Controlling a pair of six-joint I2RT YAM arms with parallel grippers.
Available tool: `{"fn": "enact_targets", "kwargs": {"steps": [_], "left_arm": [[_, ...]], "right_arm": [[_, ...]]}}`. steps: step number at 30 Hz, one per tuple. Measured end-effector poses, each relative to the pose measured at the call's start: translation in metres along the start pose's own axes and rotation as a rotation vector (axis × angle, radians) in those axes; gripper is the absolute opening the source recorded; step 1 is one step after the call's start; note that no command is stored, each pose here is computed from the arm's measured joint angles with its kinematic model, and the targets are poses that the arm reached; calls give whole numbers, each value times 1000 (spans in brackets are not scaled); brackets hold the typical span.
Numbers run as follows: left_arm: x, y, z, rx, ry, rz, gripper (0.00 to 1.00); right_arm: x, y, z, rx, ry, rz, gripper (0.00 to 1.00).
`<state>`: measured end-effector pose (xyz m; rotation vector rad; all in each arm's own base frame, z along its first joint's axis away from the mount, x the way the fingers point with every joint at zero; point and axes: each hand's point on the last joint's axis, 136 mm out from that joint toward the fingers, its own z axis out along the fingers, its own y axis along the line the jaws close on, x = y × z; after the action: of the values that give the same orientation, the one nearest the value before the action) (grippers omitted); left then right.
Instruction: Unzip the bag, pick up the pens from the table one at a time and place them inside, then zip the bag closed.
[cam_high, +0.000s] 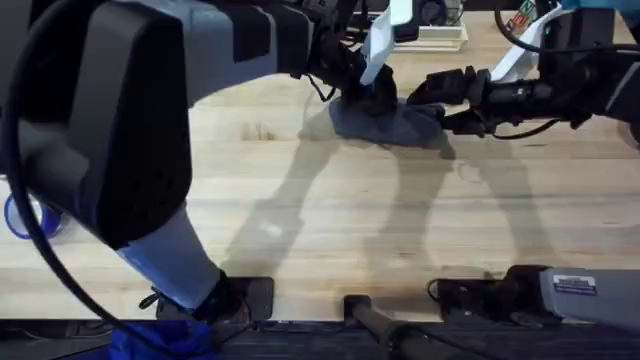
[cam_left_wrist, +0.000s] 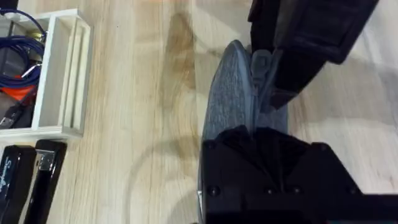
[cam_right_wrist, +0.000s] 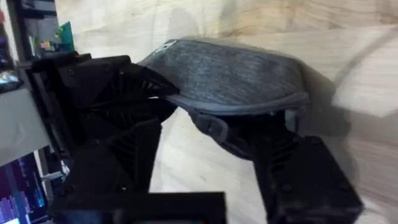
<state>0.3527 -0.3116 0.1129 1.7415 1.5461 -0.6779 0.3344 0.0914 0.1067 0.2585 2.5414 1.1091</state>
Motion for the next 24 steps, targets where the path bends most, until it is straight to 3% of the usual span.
{"fn": "enact_targets", "kwargs": {"steps": [9,11,14,24], "left_arm": [[0,0,0,1,0,-1,41],[0,-1,0,2,1,-2,41],[0,-1,0,3,1,-2,41],[0,-1,0,2,1,-2,41]], "right_arm": [[0,-1,0,5,-2,3,488],[-1,-1,0,8,-3,5,365],[-1,-2,0,10,-4,7,64],[-1,-2,0,10,-4,7,35]]}}
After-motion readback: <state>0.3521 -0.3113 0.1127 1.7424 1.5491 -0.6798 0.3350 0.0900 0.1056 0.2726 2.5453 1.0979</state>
